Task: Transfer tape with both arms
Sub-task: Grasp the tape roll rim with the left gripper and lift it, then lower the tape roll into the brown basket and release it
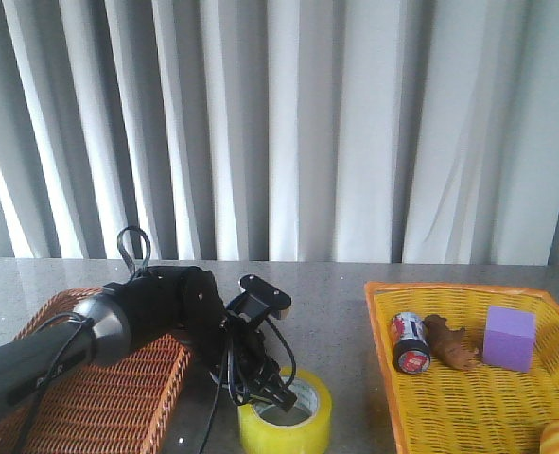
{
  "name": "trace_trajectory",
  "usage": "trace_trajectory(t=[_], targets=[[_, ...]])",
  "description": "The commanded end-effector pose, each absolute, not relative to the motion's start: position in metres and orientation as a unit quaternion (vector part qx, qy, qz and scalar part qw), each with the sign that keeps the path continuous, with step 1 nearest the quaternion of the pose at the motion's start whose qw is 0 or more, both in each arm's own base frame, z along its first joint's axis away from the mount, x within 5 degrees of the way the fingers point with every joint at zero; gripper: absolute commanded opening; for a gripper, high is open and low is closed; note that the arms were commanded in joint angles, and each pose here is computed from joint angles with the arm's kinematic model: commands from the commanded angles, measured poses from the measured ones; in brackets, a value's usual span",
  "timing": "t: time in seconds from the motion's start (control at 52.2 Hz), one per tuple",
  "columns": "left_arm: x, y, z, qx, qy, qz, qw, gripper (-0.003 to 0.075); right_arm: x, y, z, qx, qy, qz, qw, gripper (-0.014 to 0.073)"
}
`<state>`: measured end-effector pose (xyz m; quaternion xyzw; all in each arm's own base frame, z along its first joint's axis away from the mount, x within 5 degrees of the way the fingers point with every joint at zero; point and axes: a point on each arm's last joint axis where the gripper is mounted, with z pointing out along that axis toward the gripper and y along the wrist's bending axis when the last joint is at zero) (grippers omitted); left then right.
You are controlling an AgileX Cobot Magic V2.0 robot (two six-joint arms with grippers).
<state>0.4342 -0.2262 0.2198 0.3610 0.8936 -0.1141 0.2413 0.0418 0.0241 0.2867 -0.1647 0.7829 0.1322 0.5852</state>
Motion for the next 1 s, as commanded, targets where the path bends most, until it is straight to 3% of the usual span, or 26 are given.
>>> trace_trajectory(t=[0.0,0.115,0.364,0.518,0.652,0.805,0.978], targets=[[0.428,-0.227,0.277,0.351,0.87,-0.129,0.321,0.0085,0.045,0.024,0.3,-0.156,0.762,0.132,0.614,-0.0005],[0.423,-0.226,0.292,0.347,0.866,-0.136,0.335,-0.0009,0.045,0.024,0.3,-0.156,0.762,0.132,0.614,-0.0005],[0.395,-0.208,0.366,0.342,0.837,-0.136,0.405,-0.0007,0.045,0.024,0.3,-0.155,0.762,0.132,0.614,-0.0005],[0.368,-0.172,0.421,0.333,0.822,-0.099,0.452,-0.0007,0.045,0.024,0.3,-0.153,0.763,0.134,0.614,-0.0005],[0.355,-0.121,0.45,0.281,0.839,-0.05,0.463,-0.0007,0.045,0.024,0.3,-0.151,0.763,0.137,0.613,-0.0005],[0.359,-0.064,0.443,0.19,0.881,-0.015,0.433,-0.0007,0.045,0.025,0.3,-0.149,0.763,0.142,0.612,-0.0005],[0.378,-0.033,0.393,0.146,0.909,-0.001,0.391,-0.0007,0.044,0.026,0.3,-0.143,0.764,0.157,0.61,-0.0005]])
